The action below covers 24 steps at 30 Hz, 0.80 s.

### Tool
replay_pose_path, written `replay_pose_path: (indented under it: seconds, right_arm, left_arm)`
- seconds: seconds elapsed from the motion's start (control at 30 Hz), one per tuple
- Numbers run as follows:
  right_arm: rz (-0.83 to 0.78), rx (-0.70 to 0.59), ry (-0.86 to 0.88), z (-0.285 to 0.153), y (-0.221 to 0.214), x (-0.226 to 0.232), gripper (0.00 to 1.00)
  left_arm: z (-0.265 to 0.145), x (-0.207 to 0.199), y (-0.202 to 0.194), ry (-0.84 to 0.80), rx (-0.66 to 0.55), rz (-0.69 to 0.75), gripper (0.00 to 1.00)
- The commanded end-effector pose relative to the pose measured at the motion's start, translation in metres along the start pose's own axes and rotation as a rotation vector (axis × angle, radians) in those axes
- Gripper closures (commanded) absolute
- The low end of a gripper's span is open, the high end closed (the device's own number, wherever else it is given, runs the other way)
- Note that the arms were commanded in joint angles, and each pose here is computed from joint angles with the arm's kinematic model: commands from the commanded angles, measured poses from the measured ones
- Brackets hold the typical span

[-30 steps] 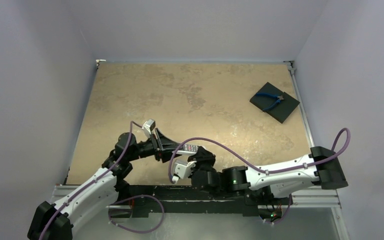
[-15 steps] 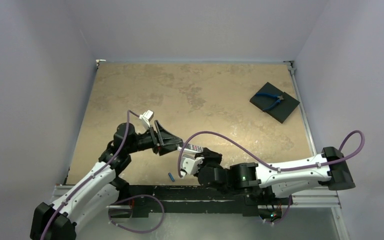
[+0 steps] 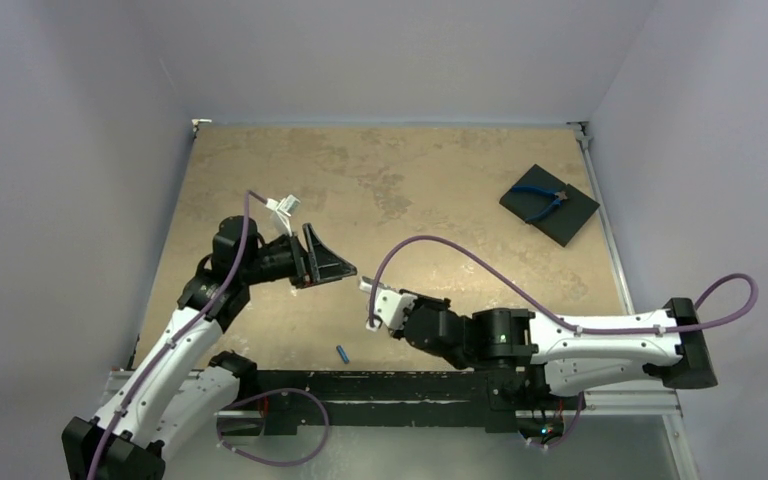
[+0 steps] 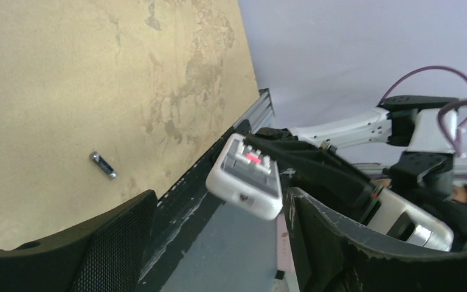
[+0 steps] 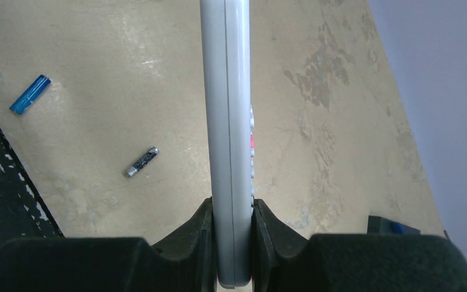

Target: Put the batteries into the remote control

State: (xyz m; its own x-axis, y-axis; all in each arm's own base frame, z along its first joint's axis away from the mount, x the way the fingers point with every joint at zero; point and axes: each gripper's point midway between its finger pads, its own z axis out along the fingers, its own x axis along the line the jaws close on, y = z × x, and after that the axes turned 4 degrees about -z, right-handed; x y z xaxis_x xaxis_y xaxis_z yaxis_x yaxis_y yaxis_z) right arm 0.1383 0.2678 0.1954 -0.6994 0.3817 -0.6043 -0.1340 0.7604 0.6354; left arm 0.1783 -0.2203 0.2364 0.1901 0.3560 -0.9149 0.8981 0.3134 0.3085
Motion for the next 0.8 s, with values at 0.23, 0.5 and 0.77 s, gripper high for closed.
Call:
replay_pose_path:
  seconds: [0.23, 0.5, 0.77]
  right_arm:
    - [0.266, -0.01, 0.192, 0.003, 0.017, -0.014, 1.0]
    - [0.366, -0.053, 0.366, -0.007, 0.033, -0.005, 1.0]
    - [0.473, -0.062, 0.508, -0.014, 0.04, 0.0, 1.0]
  left_arm:
    - [-0.017, 0.009, 0.003, 0.109, 0.015, 0.29, 0.18]
    - [-0.023, 0.005, 0.0, 0.096, 0.038, 0.408, 0.18]
    - [-0.025, -0.012, -0.012, 0.024, 0.085, 0.509, 0.18]
